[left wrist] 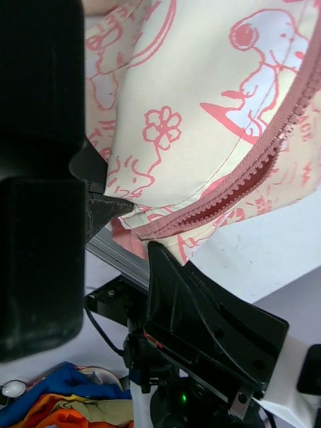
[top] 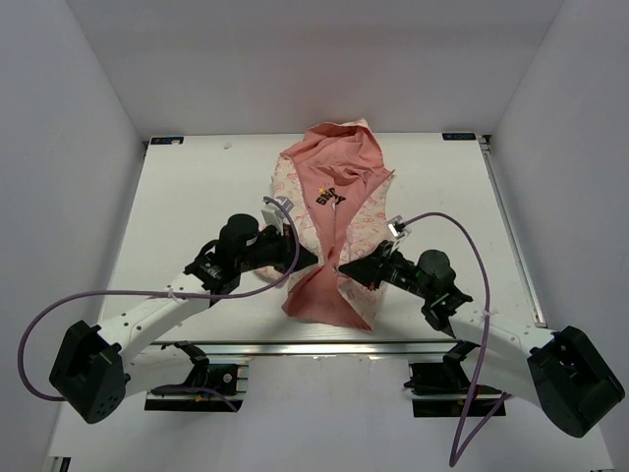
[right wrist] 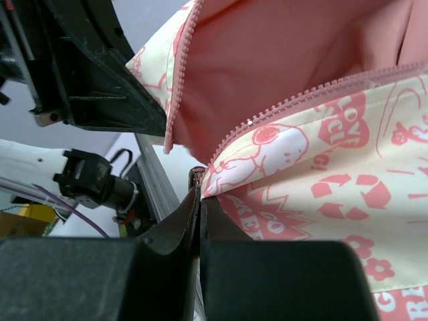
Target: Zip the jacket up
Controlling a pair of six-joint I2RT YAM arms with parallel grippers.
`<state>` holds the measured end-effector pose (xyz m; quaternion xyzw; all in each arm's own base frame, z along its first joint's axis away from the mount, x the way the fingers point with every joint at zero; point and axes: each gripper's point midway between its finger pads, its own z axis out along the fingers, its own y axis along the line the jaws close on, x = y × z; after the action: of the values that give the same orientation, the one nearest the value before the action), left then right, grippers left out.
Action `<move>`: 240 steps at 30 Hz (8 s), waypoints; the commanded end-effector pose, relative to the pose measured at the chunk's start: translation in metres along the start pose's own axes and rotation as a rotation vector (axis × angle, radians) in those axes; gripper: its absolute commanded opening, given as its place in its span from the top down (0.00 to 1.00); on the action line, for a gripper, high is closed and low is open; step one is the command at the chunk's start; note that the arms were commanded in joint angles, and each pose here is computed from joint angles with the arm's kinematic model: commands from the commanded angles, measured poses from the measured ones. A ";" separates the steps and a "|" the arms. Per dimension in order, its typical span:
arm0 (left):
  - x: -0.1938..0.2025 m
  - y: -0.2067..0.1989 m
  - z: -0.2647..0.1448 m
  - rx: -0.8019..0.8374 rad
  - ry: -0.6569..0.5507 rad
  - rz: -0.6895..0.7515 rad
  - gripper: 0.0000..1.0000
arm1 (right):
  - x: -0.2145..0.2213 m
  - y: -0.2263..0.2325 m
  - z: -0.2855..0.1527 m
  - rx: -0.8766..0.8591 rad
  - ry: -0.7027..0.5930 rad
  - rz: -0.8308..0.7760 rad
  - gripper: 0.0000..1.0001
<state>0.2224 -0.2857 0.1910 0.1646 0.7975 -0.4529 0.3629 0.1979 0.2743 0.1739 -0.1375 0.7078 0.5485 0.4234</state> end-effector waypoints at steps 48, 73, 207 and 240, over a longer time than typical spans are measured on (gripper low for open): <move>-0.018 -0.021 -0.005 0.089 -0.082 0.055 1.00 | -0.055 0.046 0.010 -0.172 -0.156 -0.029 1.00; 0.024 -0.024 -0.008 0.149 0.059 0.175 1.00 | -0.059 0.043 0.024 -0.142 -0.084 -0.059 1.00; 0.006 0.021 -0.042 -0.257 -0.014 0.046 0.02 | -0.001 0.030 0.029 -0.001 0.170 0.142 1.00; 0.027 -0.012 -0.022 0.126 -0.108 -0.304 0.02 | 0.015 0.023 0.032 0.059 0.289 0.238 1.00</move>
<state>0.1847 -0.2715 0.1721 0.0381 0.7870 -0.5267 0.3189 0.1902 0.3155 0.1704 -0.1158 0.7968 0.5400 0.2453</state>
